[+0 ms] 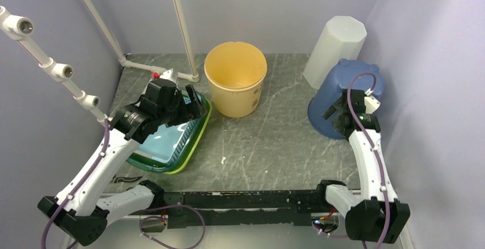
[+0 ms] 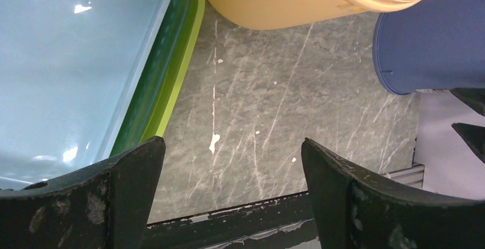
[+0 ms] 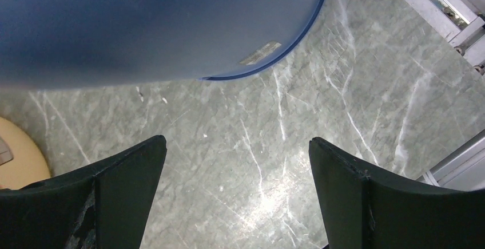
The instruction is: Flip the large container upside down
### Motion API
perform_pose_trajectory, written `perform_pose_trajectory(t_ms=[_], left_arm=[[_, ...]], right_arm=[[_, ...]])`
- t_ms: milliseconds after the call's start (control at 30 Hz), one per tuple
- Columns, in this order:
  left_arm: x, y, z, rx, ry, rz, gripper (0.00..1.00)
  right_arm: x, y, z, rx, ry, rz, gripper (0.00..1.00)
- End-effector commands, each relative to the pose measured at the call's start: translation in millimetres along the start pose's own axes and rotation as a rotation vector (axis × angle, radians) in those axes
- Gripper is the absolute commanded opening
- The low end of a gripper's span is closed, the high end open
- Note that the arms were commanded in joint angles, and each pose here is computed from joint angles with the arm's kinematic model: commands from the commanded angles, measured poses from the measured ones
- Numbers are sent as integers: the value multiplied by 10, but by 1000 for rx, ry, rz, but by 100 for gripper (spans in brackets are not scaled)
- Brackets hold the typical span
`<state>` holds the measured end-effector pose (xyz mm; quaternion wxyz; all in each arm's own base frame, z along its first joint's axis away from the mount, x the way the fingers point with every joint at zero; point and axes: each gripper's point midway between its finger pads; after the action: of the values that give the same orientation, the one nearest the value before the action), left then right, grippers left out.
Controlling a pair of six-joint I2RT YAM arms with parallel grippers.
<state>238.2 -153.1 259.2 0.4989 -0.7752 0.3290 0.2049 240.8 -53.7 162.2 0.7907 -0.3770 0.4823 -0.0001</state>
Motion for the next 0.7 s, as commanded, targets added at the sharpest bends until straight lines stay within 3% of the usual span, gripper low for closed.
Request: perform_pose_trajectory(t_ms=[0,333,667], left_arm=[[-76,-229,-261,25,96,-47,95],[-24,-386,-431,51,128,-48,95],[40,-426,-450,48,128,-55,95]], right_arm=[[90,-232,131,-3,19,-53,100],[159,-408,-22,-13,123,-127,100],[181,-452,142,-58,24,-121,100]])
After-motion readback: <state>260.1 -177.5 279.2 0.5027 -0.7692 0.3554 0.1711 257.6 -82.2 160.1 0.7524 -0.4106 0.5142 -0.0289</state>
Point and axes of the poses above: each gripper's point midway between its finger pads, its own x axis out along the fingers, its own z axis along the line the jaws close on, y = z × x, and after that the axes turned 5 degrees about x, right-handed
